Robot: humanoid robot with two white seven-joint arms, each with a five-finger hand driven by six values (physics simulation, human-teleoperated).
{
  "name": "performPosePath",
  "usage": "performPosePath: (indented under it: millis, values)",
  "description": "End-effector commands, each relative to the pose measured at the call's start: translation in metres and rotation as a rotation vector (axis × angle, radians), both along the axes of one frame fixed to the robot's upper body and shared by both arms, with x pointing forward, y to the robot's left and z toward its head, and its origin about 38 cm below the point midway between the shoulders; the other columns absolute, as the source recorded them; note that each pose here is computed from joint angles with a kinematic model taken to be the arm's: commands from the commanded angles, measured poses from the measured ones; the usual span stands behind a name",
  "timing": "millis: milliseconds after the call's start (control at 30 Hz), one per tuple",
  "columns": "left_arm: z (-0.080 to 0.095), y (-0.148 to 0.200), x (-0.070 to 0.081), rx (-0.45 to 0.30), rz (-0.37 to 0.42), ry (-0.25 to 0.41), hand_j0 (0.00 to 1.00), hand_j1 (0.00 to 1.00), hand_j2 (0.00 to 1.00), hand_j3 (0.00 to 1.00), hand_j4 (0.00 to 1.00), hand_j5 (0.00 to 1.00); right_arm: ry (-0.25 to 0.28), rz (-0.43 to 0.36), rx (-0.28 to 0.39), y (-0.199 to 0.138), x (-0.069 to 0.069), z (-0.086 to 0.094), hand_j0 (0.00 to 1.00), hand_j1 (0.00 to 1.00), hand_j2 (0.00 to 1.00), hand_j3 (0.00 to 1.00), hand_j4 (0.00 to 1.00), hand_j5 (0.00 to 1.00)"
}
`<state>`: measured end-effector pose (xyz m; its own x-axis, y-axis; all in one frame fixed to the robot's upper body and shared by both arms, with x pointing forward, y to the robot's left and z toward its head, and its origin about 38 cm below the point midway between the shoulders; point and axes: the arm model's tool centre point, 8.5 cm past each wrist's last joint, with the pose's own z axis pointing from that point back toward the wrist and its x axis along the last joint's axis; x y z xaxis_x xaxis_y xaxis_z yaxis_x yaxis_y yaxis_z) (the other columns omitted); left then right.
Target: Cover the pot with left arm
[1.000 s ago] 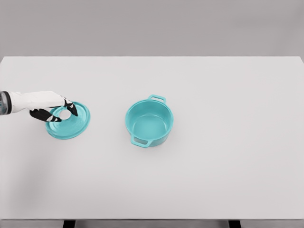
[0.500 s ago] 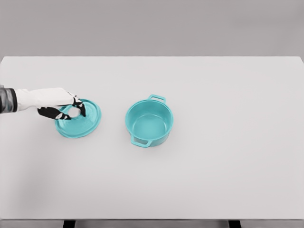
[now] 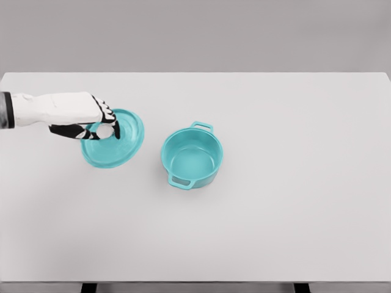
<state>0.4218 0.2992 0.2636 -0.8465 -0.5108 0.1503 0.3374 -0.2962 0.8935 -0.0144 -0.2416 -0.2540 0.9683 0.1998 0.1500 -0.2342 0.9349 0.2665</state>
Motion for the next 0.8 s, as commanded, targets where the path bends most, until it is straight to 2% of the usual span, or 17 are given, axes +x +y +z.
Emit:
performPosePath:
  millis: [0,233,333,567,767]
  values:
    - [0.000,-0.007,-0.003,-0.008,-0.020,0.003,0.57,0.57,0.57,0.57,0.57,0.57,-0.001,0.001,0.001,0.000,0.000,0.000,1.00,1.00,1.00,1.00,1.00,1.00]
    - [-0.001,-0.017,0.003,-0.010,-0.043,0.041,0.57,0.57,0.57,0.57,0.57,0.57,-0.001,0.001,0.001,0.000,0.000,0.000,1.00,1.00,1.00,1.00,1.00,1.00]
    - [-0.007,-0.025,0.002,0.016,-0.069,0.059,0.57,0.57,0.57,0.57,0.57,0.57,-0.001,0.002,0.001,0.000,0.000,0.000,1.00,1.00,1.00,1.00,1.00,1.00]
    - [0.000,-0.042,0.004,0.018,-0.113,0.036,0.57,0.57,0.57,0.57,0.57,0.57,0.000,0.000,0.000,0.000,0.000,0.000,1.00,1.00,1.00,1.00,1.00,1.00]
    - [0.014,-0.057,0.004,0.017,-0.154,-0.006,0.57,0.57,0.57,0.57,0.57,0.57,-0.001,0.001,0.001,0.000,0.000,0.000,1.00,1.00,1.00,1.00,1.00,1.00]
